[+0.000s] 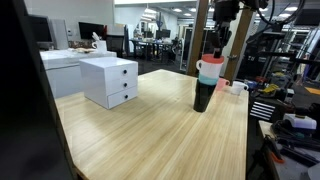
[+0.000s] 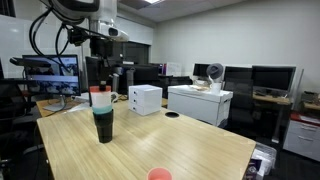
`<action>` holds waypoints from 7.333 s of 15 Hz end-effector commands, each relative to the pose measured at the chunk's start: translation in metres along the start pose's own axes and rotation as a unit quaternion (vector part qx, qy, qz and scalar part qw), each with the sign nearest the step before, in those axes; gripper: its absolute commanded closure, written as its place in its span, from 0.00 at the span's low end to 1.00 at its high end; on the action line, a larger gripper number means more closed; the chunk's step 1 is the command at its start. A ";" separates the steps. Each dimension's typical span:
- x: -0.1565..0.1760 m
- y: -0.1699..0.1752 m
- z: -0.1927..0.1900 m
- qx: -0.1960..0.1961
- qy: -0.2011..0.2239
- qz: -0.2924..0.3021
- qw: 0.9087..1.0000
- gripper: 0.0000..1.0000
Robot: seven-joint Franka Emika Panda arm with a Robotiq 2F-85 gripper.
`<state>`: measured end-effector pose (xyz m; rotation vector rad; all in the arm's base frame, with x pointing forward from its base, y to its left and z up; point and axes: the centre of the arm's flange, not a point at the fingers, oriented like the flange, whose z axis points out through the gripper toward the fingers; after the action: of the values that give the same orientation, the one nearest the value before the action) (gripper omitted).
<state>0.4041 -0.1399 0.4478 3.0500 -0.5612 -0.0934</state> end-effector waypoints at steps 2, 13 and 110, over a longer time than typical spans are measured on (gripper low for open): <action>-0.003 0.000 0.003 -0.009 0.005 0.011 1.000 0.95; 0.004 0.008 -0.026 0.040 0.007 0.030 0.999 0.95; 0.057 0.030 0.041 0.060 -0.103 -0.045 0.992 0.00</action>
<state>0.4675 -0.2016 0.3930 3.1912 -0.5841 -0.3890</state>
